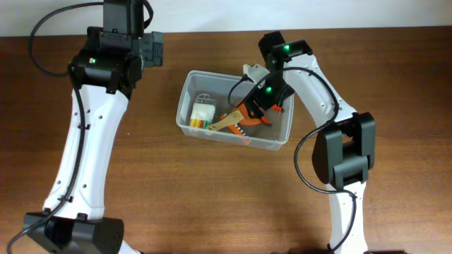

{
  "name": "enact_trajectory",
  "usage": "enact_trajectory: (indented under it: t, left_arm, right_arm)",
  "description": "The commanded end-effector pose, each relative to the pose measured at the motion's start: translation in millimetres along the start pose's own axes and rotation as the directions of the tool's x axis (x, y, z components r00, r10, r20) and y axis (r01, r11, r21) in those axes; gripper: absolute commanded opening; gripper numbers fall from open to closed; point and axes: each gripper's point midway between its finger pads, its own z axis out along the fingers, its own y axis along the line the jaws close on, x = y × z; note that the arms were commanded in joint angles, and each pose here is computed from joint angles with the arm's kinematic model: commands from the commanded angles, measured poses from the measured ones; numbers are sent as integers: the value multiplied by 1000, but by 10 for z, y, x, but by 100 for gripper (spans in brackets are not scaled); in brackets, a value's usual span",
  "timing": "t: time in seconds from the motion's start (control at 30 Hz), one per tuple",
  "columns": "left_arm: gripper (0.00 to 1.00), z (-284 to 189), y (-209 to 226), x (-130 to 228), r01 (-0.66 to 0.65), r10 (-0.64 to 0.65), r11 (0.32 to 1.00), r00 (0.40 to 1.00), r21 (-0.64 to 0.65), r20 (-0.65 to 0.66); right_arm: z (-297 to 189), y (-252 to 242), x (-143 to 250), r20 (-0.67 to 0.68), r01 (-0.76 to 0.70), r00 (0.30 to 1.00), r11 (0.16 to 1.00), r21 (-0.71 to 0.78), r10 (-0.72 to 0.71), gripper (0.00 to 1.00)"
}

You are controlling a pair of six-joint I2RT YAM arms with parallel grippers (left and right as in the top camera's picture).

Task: Pack container
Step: 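Raise the right arm up and away from the box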

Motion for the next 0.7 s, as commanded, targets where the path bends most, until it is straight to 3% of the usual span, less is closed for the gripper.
enact_trajectory:
  t: [0.0,0.23,0.37,0.5,0.67]
  left_arm:
    - [99,-4,37,-17,18,-17,1000,1000,-15,5]
    - [99,-4,37,-17,18,-17,1000,1000,-15,5]
    - [99,-4,38,-17,17,-17,1000,1000,-16,5]
    - [99,-4,37,-17,17,-17,1000,1000,-15,5]
    - [99,-4,37,-17,17,-17,1000,1000,-15,5]
  right_arm:
    - [-230,29,-223,74,19,997,1000,22,-21,99]
    - [-814,222,-460,170,45,984,998,44,-52,99]
    - [-1409,153,-561,292,-153,949,985,84,123,99]
    - [-2033,-188,-497,447,-393,842,911,126,302,99]
    - [-2626,-629,-321,595,-512,735,842,169,327,99]
